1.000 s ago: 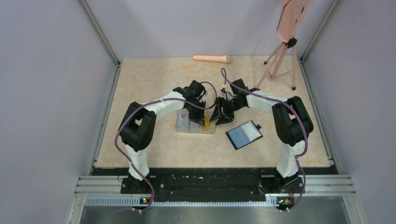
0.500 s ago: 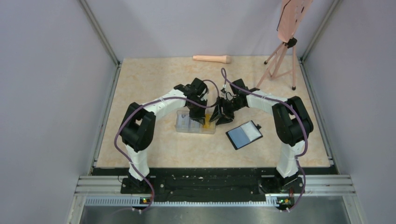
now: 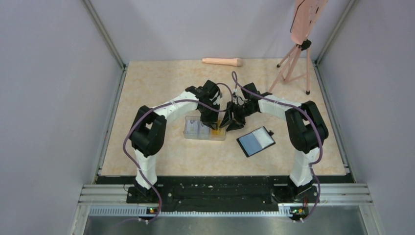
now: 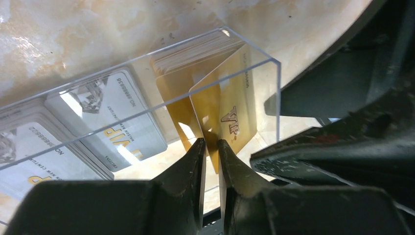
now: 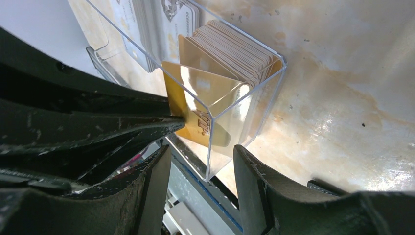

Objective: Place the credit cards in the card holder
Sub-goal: Pick up the credit card from the storage box.

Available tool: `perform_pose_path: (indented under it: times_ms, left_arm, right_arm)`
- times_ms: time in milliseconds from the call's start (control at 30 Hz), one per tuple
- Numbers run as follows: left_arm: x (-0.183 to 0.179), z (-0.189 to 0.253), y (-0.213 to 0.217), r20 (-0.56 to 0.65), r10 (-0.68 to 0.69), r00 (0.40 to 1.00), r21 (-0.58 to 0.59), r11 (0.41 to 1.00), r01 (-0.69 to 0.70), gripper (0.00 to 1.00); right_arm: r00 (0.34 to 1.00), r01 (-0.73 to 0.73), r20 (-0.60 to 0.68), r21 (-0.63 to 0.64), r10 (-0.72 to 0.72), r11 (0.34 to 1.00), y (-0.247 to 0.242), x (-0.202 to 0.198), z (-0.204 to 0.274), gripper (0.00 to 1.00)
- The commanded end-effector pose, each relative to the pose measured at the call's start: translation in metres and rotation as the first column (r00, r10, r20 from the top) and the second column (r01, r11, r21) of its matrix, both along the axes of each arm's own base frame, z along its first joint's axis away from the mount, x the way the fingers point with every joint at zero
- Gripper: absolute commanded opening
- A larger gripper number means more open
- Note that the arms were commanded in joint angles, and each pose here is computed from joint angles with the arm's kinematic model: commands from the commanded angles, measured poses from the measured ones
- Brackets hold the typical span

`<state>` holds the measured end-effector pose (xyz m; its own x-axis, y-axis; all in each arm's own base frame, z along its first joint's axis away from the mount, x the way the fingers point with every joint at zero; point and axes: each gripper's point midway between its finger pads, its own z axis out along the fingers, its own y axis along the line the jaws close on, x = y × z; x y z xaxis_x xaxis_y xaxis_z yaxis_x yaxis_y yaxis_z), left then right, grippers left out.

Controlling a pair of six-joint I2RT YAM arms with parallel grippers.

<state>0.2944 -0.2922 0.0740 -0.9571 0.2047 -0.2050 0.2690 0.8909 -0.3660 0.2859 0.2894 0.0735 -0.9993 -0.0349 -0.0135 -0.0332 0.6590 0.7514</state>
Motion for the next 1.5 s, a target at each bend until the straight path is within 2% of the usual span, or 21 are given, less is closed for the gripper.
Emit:
perform_pose_path:
  times_ms: [0,167,433,800,867,967,1033,1300,1467]
  left_arm:
    - [-0.001,0.001,-0.009,-0.012,-0.044,0.999,-0.010,0.999,0.044,0.19]
    - [-0.002,0.007,-0.014,-0.010,-0.050,0.999,-0.043,0.998,0.050,0.19]
    - [-0.003,0.030,-0.028,0.019,-0.008,1.000,-0.176,0.984,0.011,0.22]
    - [-0.005,0.034,-0.035,-0.037,0.032,0.999,-0.284,0.958,-0.041,0.20]
    - [-0.005,0.030,-0.033,-0.045,0.036,0.998,-0.268,0.962,-0.046,0.17]
    - [-0.004,0.028,-0.029,-0.038,0.043,0.998,-0.246,0.968,-0.051,0.02]
    - [-0.003,0.031,-0.028,-0.022,0.049,0.999,-0.244,0.968,-0.053,0.00]
    - [0.009,0.077,-0.022,0.084,0.126,0.989,-0.324,0.941,-0.092,0.00]
    - [0.016,0.118,-0.017,0.155,0.194,0.969,-0.442,0.891,-0.108,0.00]
  right_arm:
    - [0.998,-0.012,0.064,0.024,0.010,1.000,0.001,0.001,0.018,0.50]
    - [0.998,-0.011,0.066,0.024,0.009,1.000,0.001,0.002,0.018,0.50]
    - [0.994,0.020,0.112,0.009,-0.020,1.000,-0.006,0.008,0.026,0.50]
    - [0.985,0.086,0.142,0.061,-0.094,0.994,-0.016,0.017,0.038,0.49]
    - [0.984,0.096,0.144,0.060,-0.104,0.994,-0.018,0.018,0.039,0.49]
    - [0.983,0.103,0.149,0.060,-0.111,0.993,-0.019,0.020,0.041,0.49]
    - [0.982,0.104,0.154,0.061,-0.113,0.993,-0.020,0.020,0.042,0.49]
    - [0.960,0.136,0.235,0.091,-0.153,0.987,-0.030,0.029,0.067,0.50]
    - [0.933,0.161,0.283,0.225,-0.222,0.961,-0.041,0.028,0.099,0.54]
